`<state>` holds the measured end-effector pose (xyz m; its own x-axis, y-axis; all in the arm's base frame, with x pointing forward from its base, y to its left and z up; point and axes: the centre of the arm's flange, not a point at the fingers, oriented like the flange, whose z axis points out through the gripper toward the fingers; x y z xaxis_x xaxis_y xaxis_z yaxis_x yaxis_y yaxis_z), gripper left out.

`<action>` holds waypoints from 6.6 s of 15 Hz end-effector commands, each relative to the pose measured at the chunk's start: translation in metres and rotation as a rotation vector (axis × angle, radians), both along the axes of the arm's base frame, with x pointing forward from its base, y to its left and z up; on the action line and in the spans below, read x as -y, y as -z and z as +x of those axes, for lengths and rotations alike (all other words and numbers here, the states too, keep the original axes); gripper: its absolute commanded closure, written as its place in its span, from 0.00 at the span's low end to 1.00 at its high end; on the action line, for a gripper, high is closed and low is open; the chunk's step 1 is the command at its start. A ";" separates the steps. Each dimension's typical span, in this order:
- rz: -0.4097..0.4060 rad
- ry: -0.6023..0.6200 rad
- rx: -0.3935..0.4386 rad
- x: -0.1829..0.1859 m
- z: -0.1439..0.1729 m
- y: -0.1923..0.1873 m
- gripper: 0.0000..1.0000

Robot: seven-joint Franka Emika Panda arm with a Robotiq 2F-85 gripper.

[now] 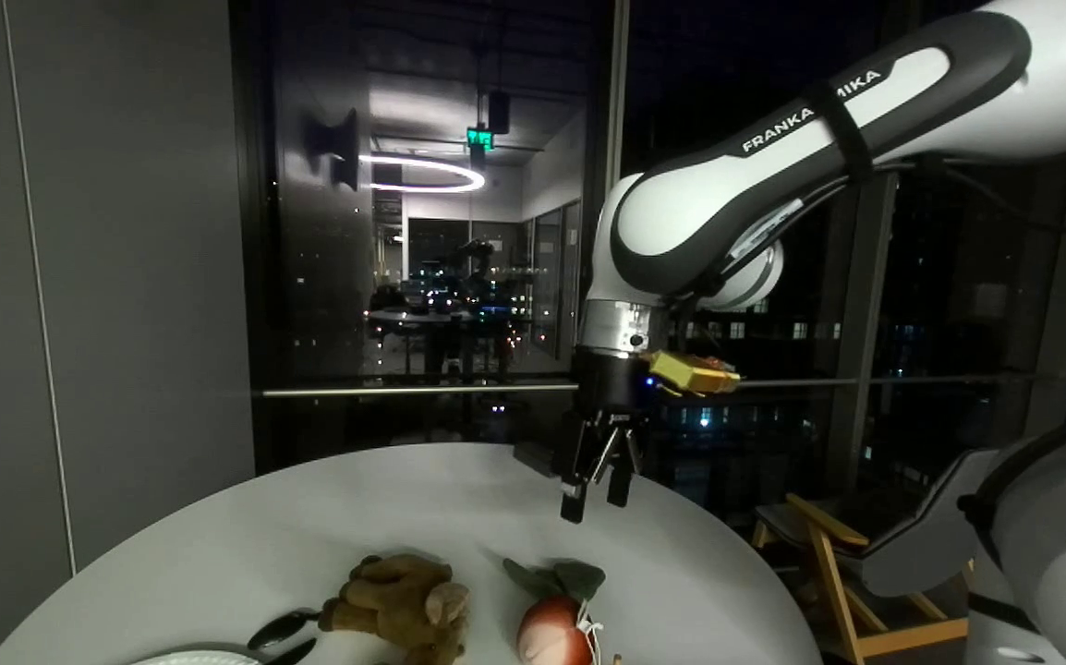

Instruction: Move most of the things on the table to the right side

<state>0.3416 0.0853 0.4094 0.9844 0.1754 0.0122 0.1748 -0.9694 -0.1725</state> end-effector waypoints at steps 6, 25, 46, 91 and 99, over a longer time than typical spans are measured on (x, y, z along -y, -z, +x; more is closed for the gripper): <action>0.018 -0.139 -0.121 -0.033 0.007 0.090 0.00; -0.211 0.017 0.154 -0.023 0.063 0.124 0.96; -0.460 0.505 0.334 0.109 0.131 0.119 0.19; -0.097 -0.324 0.099 -0.148 0.098 0.106 0.00; -0.041 -0.274 0.074 -0.118 0.106 0.116 0.59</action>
